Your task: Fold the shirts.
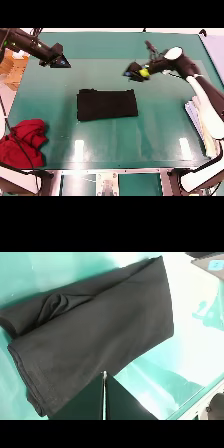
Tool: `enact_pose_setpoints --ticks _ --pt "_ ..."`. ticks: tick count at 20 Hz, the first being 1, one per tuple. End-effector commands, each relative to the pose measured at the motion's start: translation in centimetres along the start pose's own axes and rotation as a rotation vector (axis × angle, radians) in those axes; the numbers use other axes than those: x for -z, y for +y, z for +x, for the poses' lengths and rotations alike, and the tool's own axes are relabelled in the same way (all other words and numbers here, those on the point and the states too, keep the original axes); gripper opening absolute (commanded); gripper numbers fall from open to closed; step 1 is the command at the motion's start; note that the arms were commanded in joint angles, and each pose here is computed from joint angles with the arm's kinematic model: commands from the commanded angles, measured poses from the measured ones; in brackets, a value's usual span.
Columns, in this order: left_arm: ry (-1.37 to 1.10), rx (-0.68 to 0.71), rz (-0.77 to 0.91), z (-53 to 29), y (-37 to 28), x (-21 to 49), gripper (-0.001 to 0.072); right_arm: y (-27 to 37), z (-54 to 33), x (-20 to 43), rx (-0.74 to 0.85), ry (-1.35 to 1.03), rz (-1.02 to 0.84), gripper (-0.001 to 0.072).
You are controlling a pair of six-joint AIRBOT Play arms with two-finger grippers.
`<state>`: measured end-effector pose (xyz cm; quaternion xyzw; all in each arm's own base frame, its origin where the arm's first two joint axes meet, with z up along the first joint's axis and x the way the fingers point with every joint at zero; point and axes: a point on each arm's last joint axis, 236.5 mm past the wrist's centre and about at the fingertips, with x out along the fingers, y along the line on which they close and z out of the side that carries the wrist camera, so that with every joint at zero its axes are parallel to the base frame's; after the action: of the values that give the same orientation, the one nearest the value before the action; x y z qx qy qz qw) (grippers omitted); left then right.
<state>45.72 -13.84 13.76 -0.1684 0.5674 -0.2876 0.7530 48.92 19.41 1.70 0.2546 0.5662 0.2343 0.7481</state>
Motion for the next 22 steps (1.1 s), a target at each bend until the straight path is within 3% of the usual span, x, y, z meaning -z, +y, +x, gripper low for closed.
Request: enact_pose_setpoints --ticks 1,5,10,11,12,13,14,18,22 --pt "-0.009 -0.002 0.001 -0.1 0.1 -0.2 0.0032 -8.8 -2.1 3.8 0.098 0.102 0.181 0.0593" --pt "-0.016 -0.002 0.000 -0.1 0.1 -0.4 0.0032 -10.5 2.6 8.9 0.032 0.165 0.230 0.0594" --pt "-0.018 -0.002 -0.006 -0.1 0.1 -0.4 0.0032 -6.9 7.4 10.7 -0.102 0.212 0.221 0.0574" --pt "-0.015 -0.002 -0.006 -0.1 0.1 -0.3 0.0032 -5.9 7.9 10.4 -0.129 0.204 0.208 0.0437" --pt "-0.010 -0.001 -0.006 -0.1 0.0 -0.2 0.0032 -4.9 7.9 10.0 -0.151 0.194 0.192 0.0238" --pt "-0.007 -0.001 -0.006 0.0 0.0 -0.2 0.0032 -4.0 7.5 9.3 -0.168 0.184 0.176 0.0088" --pt "-0.007 -0.001 -0.006 0.0 0.0 -0.1 0.0032 -3.1 6.6 8.2 -0.176 0.165 0.156 0.0018" --pt "0.001 0.000 -0.006 0.0 0.0 0.0 0.0032 -0.1 -2.3 1.1 -0.217 -0.040 0.089 0.0017" --pt "0.000 0.000 -0.006 0.0 0.0 0.0 0.0032 -1.3 -16.6 -4.6 -0.217 -0.277 0.095 0.0017"
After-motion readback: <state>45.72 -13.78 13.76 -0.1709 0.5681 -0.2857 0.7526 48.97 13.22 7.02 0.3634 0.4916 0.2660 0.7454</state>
